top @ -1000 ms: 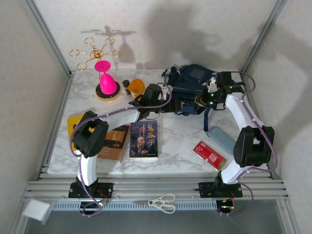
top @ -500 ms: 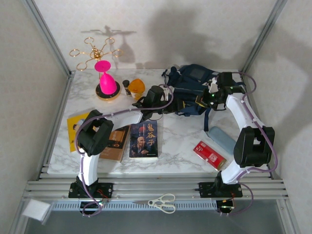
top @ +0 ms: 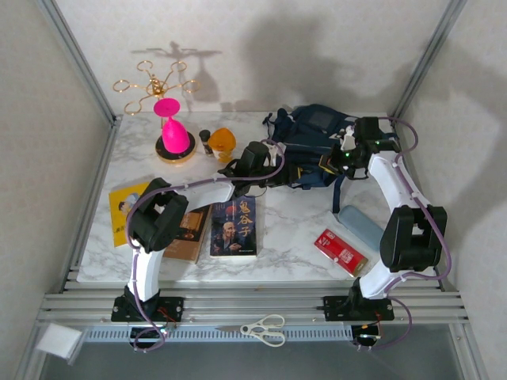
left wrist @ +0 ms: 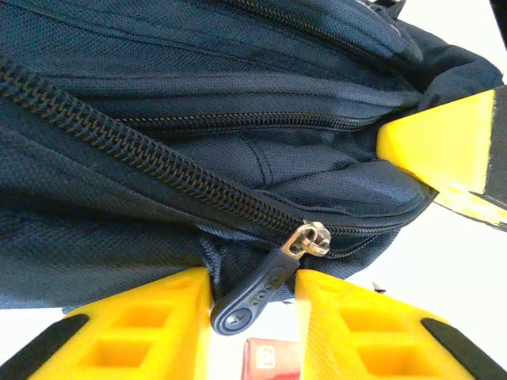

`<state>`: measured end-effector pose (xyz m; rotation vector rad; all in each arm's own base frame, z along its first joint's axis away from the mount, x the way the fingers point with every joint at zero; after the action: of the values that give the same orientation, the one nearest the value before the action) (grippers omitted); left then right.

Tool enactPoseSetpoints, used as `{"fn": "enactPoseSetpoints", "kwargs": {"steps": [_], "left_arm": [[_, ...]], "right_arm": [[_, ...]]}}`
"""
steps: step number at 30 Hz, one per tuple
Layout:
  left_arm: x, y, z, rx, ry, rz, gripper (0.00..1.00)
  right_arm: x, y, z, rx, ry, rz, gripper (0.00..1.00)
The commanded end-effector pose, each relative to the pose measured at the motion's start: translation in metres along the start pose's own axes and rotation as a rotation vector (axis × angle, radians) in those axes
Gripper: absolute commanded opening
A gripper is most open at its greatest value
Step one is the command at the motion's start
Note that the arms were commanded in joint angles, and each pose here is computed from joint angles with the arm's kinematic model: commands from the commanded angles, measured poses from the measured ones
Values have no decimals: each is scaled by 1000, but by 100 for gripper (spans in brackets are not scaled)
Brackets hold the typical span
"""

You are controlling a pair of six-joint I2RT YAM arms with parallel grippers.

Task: Pack the student bag
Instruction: Unzip the student bag at the top-right of the table.

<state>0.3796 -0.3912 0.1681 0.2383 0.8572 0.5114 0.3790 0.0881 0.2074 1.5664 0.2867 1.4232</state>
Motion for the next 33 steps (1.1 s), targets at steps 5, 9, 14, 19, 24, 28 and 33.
{"fn": "enactPoseSetpoints", "kwargs": {"steps": [5, 9, 14, 19, 24, 28, 33], "left_arm": [[-37, -13, 0, 25, -90, -118, 22], [-35, -11, 1, 24, -104, -101, 14], [-38, -4, 2, 14, -131, -93, 5], [-31, 3, 0, 22, -141, -47, 0], [-12, 14, -5, 39, -127, 45, 0], [15, 23, -20, 97, -114, 151, 0], [14, 20, -27, 124, -138, 137, 0]], "right_arm": [[24, 9, 10, -73, 82, 117, 0], [22, 9, 11, -72, 79, 113, 0], [23, 16, 16, -86, 83, 116, 0], [22, 25, 20, -104, 87, 115, 0], [20, 35, 27, -130, 106, 99, 0], [13, 43, 36, -152, 117, 58, 0], [11, 39, 27, -156, 82, 53, 0]]}}
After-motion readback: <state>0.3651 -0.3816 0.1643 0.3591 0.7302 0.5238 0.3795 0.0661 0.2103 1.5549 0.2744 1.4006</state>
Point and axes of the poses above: each hand's point on the last joint's axis, 136 mm out from that joint toward the fingers, its own y axis back along the fingers, its own x axis along the line the jaws close on, z = x × y, the point moved 4 cm from there along y, back along the fingers, and after that the axes turned 14 degrees about -y, right-handed, at the moved point
